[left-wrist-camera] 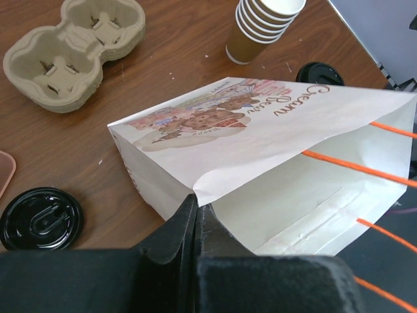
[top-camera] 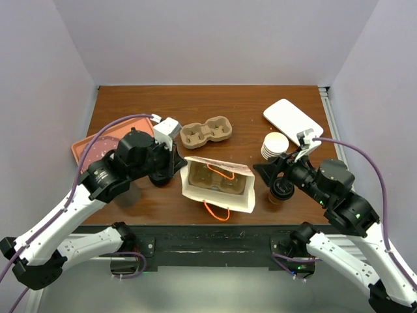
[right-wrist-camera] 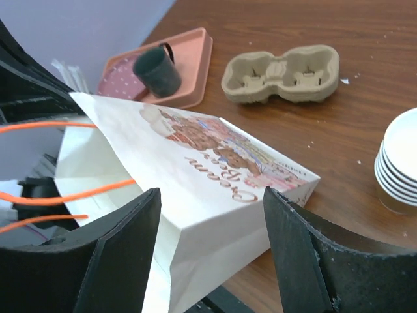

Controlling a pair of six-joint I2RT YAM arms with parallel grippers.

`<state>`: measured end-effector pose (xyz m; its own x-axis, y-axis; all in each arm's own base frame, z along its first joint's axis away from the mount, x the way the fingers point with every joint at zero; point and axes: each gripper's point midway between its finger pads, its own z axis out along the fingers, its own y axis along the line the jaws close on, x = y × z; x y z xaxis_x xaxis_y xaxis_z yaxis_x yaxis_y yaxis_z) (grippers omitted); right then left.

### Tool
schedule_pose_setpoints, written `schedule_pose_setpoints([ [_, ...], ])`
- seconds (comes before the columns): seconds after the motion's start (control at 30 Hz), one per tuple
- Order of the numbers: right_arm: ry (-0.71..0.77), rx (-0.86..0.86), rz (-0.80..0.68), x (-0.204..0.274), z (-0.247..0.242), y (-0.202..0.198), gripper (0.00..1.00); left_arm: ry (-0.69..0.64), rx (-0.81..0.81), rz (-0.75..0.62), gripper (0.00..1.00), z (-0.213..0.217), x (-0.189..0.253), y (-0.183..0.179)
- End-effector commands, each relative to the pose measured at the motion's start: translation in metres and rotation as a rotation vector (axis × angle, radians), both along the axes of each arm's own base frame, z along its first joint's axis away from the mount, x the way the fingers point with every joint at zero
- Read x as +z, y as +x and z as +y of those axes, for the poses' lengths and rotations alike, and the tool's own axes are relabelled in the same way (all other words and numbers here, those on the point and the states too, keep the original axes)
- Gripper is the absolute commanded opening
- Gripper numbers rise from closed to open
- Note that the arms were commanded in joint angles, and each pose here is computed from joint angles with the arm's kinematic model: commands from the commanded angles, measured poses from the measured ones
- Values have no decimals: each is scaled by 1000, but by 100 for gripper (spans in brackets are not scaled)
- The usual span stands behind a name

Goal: Pack the takeout coffee

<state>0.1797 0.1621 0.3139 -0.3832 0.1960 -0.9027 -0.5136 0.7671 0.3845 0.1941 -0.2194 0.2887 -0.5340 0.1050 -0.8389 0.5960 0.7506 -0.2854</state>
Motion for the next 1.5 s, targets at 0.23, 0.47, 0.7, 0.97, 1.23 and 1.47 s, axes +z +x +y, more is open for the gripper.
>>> schedule_pose_setpoints([
  [0.23, 147, -263, 7, 33, -30, 21, 68, -61, -42, -150, 0, 6, 19, -6],
  [0.47, -25, -558, 294, 3, -58, 40, 65, -26, -21, -101, 0, 3, 19, 0],
  [0.7, -349, -718, 615, -54, -79, 25, 76, 12, 27, -18, 0, 1, 31, 7],
  [0.97, -237, -661, 673, -60, -76, 36, 99, 167, 87, 161, 0, -1, 13, 19],
  [1.23, -239, -631, 803, -86, -68, 28, 99, 186, 53, 289, 0, -6, 10, 6],
  [1.47, -252, -789, 837, -108, -93, 14, 96, 189, 44, 336, 7, -3, -7, 1],
])
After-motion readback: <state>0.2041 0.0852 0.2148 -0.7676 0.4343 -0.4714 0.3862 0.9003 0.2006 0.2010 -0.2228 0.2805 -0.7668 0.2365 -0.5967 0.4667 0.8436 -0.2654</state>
